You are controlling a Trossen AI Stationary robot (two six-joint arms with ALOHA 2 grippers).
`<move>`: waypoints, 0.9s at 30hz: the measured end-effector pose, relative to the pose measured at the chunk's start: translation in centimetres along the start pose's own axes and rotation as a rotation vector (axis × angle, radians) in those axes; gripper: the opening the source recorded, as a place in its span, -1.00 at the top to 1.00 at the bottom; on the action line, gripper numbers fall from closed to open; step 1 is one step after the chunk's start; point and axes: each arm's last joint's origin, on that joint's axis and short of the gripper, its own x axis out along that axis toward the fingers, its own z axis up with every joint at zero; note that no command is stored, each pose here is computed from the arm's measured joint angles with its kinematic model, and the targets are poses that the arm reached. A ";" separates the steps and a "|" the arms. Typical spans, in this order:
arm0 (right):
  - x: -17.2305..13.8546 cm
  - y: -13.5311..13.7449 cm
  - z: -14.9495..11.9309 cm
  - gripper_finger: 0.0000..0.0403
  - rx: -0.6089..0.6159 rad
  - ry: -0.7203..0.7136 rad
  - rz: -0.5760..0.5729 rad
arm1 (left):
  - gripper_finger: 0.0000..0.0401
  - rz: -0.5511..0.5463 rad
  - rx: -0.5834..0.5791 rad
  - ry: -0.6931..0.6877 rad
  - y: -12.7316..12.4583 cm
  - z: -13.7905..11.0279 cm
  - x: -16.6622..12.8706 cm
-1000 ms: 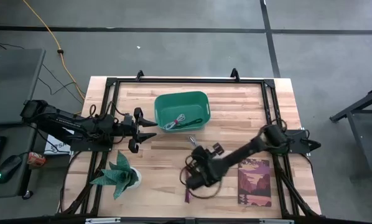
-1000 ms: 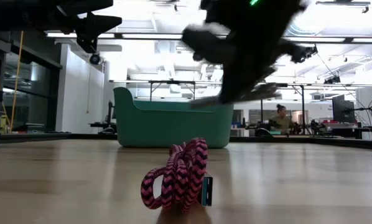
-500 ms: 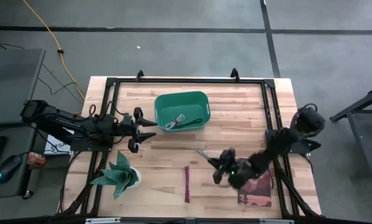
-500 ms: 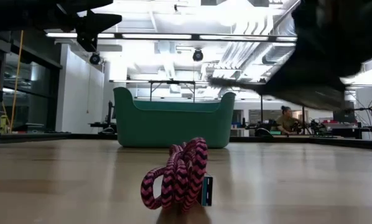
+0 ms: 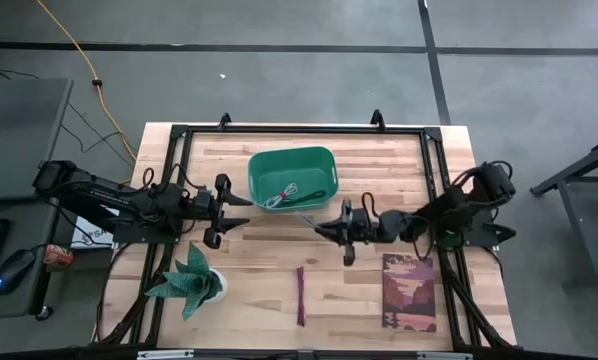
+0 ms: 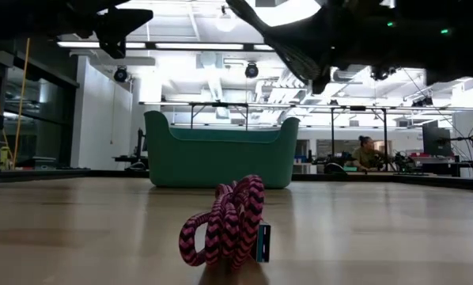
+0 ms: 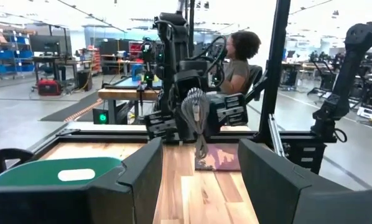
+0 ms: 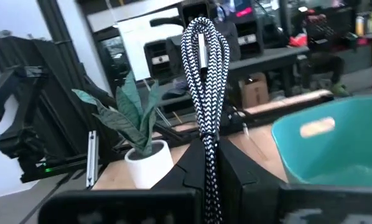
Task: Pick and place USB-C Cables
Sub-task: Put the white and black charger cable into the green bin
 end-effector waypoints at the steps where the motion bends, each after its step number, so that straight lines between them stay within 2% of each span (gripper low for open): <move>1: 0.2 -0.4 0.2 0.99 -0.010 -0.004 0.010 | 0.06 0.000 0.000 0.001 0.0 0.0 0.0; 9: 0.9 -2.8 0.9 0.99 -0.043 -0.003 0.051 | 0.06 0.022 0.018 0.003 0.1 0.0 0.0; 14: 1.0 -3.2 1.1 0.99 -0.106 -0.011 0.047 | 0.06 0.087 -0.040 -0.004 0.3 0.0 0.0; 18: 1.2 -4.0 1.4 0.99 -0.100 -0.017 0.019 | 0.06 0.102 -0.065 -0.008 0.3 -0.3 0.5; 23: 3.2 -4.1 2.4 0.99 -0.109 0.001 0.000 | 0.06 0.103 -0.065 -0.034 0.1 -1.2 2.0; 27: 4.9 -3.1 3.1 0.99 -0.157 0.062 0.012 | 0.06 0.102 -0.067 -0.047 0.0 -2.3 3.2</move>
